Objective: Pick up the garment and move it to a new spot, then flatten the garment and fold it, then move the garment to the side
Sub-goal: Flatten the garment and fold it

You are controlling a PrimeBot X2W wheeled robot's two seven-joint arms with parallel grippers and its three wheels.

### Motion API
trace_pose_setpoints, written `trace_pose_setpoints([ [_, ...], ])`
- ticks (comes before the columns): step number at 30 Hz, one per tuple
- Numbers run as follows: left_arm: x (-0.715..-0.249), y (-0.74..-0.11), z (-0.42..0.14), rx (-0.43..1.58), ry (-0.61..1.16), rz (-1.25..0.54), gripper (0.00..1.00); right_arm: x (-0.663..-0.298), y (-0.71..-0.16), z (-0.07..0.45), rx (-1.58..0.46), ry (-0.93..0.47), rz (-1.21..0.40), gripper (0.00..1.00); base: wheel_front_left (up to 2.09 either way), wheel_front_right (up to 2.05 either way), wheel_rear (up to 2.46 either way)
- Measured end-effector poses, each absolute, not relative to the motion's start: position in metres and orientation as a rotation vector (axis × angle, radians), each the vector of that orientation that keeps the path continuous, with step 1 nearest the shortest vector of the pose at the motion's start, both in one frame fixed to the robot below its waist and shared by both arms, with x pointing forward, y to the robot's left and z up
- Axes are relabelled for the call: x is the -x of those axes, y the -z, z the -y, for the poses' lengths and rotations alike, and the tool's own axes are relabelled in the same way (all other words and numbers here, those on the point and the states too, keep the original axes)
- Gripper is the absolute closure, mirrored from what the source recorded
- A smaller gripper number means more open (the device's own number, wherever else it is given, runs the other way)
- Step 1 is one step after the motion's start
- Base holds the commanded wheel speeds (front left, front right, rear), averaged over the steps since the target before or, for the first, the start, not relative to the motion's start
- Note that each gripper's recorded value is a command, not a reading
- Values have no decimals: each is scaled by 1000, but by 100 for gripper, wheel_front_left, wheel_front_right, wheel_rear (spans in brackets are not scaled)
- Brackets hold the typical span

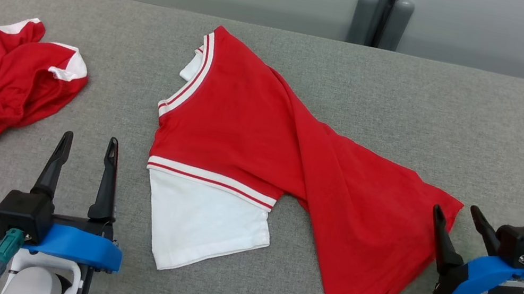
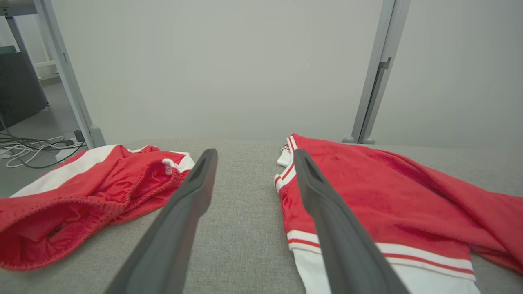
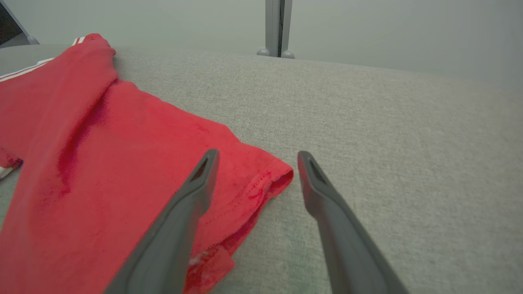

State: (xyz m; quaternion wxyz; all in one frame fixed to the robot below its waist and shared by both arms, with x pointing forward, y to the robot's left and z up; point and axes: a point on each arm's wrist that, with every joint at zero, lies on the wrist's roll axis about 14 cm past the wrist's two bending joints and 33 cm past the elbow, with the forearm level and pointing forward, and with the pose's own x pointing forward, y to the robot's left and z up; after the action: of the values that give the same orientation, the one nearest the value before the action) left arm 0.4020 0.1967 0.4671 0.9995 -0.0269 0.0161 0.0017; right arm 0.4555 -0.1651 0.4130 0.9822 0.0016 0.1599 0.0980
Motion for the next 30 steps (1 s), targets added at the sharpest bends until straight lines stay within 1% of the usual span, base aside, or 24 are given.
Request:
trace_pose_setpoints([
  [8, -402, -462, -198, 54, -7, -46, 0, -455, -386, 156, -30, -204, -394, 0, 0, 0, 0],
  [9, -402, -462, -198, 55, -7, -47, 0, -456, -383, 155, -34, -204, -399, 19, 0, 0, 0],
  [10, -403, -462, -198, 56, -8, -47, 0, -457, -381, 154, -35, -205, -407, 57, 0, 0, 0],
  [11, -405, -463, -198, 58, -7, -44, 0, -459, -379, 152, -32, -210, -411, 75, 0, 0, 0],
  [12, -405, -464, -198, 58, -7, -42, 0, -460, -378, 150, -34, -214, -416, 100, 0, 0, 0],
  [15, -406, -464, -197, 58, -8, -41, 0, -464, -383, 146, -44, -220, -386, 100, 0, 0, 0],
  [21, -404, -470, -197, 58, -11, -25, 0, -476, -417, 142, -69, -224, -251, 100, 0, 0, 0],
  [25, -398, -472, -198, 59, -15, -20, 0, -474, -443, 140, -89, -231, -171, 100, 0, 0, 0],
  [30, -397, -477, -192, 60, 6, -6, 0, -466, -488, 147, -107, -227, -25, 100, 0, 0, 0],
])
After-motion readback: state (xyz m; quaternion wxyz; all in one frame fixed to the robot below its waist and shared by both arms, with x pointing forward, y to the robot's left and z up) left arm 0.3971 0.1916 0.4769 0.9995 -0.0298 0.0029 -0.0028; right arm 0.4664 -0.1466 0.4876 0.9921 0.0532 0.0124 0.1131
